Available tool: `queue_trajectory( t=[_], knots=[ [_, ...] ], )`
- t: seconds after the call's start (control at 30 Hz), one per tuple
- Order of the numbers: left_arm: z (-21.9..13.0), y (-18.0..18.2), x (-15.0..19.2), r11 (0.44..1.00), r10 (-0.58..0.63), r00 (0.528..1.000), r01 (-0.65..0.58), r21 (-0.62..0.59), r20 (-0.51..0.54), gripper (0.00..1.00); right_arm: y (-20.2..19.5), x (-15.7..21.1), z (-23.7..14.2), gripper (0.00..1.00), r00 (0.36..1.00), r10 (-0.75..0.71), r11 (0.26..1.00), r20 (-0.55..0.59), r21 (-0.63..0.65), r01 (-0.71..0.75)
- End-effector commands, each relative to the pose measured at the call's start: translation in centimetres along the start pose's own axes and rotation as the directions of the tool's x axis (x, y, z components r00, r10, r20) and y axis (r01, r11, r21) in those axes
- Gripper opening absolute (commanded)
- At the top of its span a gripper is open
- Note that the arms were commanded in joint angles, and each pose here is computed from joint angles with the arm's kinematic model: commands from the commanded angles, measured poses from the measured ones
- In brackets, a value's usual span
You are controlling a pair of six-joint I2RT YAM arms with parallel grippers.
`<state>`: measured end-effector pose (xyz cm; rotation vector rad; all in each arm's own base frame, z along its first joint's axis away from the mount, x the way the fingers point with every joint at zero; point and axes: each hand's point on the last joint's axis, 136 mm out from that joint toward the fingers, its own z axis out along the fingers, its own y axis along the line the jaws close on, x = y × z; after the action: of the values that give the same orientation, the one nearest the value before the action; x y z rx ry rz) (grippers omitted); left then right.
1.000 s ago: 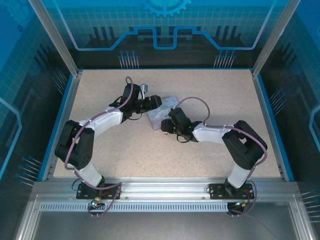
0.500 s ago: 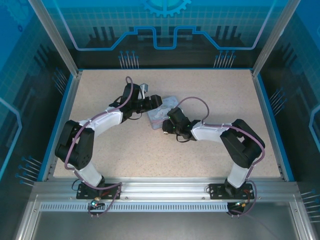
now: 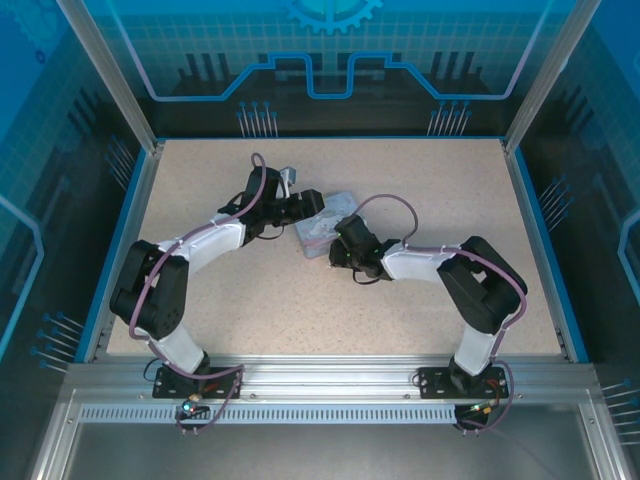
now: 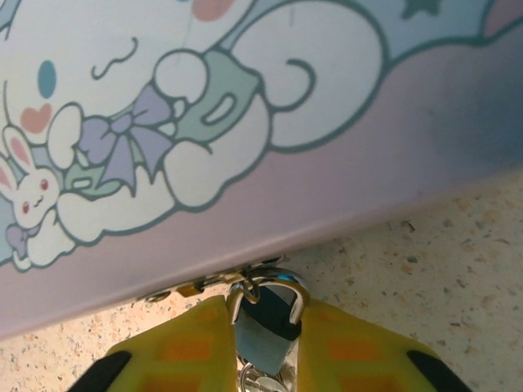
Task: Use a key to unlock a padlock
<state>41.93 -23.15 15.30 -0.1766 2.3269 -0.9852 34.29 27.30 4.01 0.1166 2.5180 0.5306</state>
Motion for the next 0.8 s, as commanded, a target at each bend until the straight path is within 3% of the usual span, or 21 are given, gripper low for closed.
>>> queue_trajectory(
  t=[0.0, 0.17, 0.37, 0.53, 0.63, 0.77],
  knots=[
    [0.4, -0.3, 0.2, 1.0, 0.004, 1.0, -0.004, 0.015, -0.01, 0.74, -0.1, -0.5, 0.2, 0.15, 1.0, 0.015, 1.0, 0.006, -0.025, -0.015],
    [0.3, -0.4, 0.1, 1.0, 0.005, 1.0, -0.005, 0.017, -0.008, 0.74, -0.3, -0.2, -0.4, 0.08, 1.0, -0.018, 0.995, -0.013, -0.096, 0.017],
    [0.3, -0.4, 0.2, 1.0, -0.001, 1.0, 0.001, 0.024, -0.012, 0.74, 0.3, 0.0, -0.7, 0.1, 0.996, -0.081, 0.954, -0.037, -0.292, 0.067],
    [0.2, -0.5, 0.3, 1.0, -0.002, 1.0, 0.003, 0.026, -0.01, 0.74, 0.1, 0.0, -0.6, 0.18, 0.995, -0.07, 0.888, -0.064, -0.459, 0.033],
    [0.1, -0.5, 0.3, 1.0, -0.003, 1.0, 0.003, 0.024, -0.009, 0.74, -0.9, 0.2, -0.3, 0.27, 0.994, -0.075, 0.9, -0.077, -0.435, 0.034],
    [-0.1, -0.4, 0.2, 1.0, 0.001, 1.0, -0.001, 0.018, -0.003, 0.74, -1.5, -0.3, -1.9, 0.41, 0.995, -0.096, 0.913, -0.014, -0.4, 0.082]
  ],
)
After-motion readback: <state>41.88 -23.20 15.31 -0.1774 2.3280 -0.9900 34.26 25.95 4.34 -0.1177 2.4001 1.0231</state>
